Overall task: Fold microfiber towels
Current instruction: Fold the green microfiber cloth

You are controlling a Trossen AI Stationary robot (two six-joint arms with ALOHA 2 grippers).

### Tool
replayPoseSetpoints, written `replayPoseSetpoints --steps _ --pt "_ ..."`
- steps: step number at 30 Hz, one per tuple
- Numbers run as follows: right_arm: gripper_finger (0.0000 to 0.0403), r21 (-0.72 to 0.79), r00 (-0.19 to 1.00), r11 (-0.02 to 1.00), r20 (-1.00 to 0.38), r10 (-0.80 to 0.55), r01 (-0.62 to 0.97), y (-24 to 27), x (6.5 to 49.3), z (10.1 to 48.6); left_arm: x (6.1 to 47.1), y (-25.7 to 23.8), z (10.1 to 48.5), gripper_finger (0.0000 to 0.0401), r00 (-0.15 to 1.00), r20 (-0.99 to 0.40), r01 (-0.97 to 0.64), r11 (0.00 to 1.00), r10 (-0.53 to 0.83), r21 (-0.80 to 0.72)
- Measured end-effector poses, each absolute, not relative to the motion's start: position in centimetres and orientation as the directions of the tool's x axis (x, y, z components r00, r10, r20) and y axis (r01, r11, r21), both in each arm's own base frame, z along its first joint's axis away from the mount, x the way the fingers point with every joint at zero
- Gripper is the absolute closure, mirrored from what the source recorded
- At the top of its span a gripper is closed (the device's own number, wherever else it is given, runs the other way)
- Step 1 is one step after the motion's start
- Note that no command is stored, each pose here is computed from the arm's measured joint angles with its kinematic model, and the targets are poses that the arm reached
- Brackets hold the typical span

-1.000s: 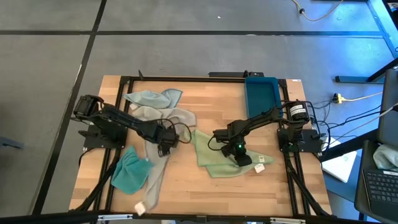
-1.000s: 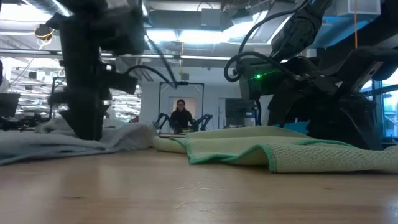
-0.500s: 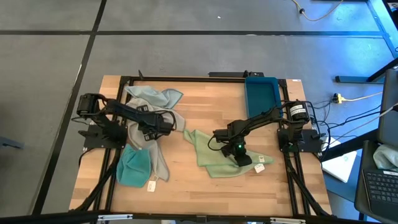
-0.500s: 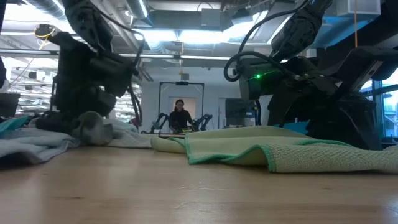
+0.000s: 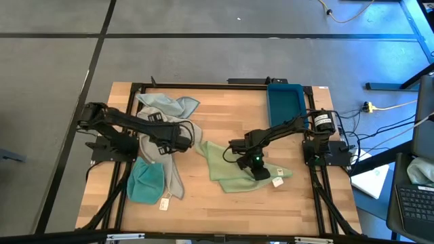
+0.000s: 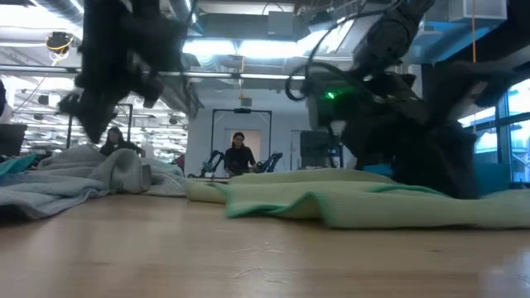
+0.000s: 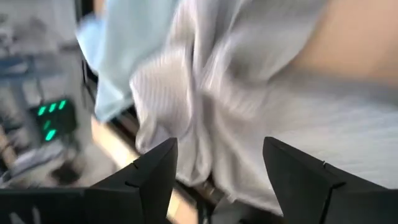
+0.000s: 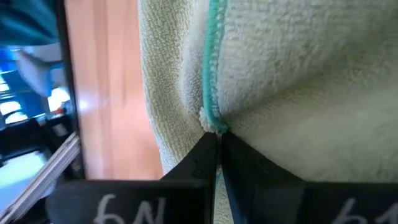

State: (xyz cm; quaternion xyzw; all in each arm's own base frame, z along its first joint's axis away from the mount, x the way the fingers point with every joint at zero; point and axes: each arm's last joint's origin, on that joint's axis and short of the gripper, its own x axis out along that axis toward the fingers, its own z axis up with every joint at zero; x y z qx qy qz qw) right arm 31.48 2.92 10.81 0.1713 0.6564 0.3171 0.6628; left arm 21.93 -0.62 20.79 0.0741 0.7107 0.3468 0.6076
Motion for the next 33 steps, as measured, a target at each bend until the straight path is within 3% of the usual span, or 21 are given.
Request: replayPoseSetpoints --steps 3,5,8,11,21,33 --pt "0.0377 0.639 -0.043 0.738 -0.761 0.647 -0.217 3.0 32.4 11.8 23.2 -2.6 23.3 0.017 -0.04 -0.834 -0.366 0.768 0.551 0.525" --pt "0.0377 0.637 -0.032 0.737 -0.761 0.648 -0.228 3.0 32.9 12.4 24.4 -4.4 24.6 0.017 0.175 -0.834 -0.352 0.824 0.524 0.443" --pt "0.0377 0.615 -0.016 0.75 -0.775 0.631 -0.243 3.0 33.5 13.0 26.1 -7.5 25.4 0.017 0.465 -0.793 -0.206 0.919 0.394 0.335" --pt "0.0377 0.579 0.005 0.774 -0.8 0.6 -0.256 2.9 34.1 13.6 27.2 -9.8 25.4 0.017 0.608 -0.751 -0.061 0.958 0.258 0.279" --pt "0.0377 0.435 0.134 0.85 -0.863 0.488 -0.296 2.9 33.6 18.0 29.5 -11.3 18.5 0.017 0.589 -0.802 0.026 0.989 0.1 0.143" --pt "0.0377 0.385 0.15 0.888 -0.891 0.429 -0.251 2.7 33.1 19.0 31.2 -11.4 13.7 0.017 0.524 -0.845 0.081 0.982 0.105 0.172"
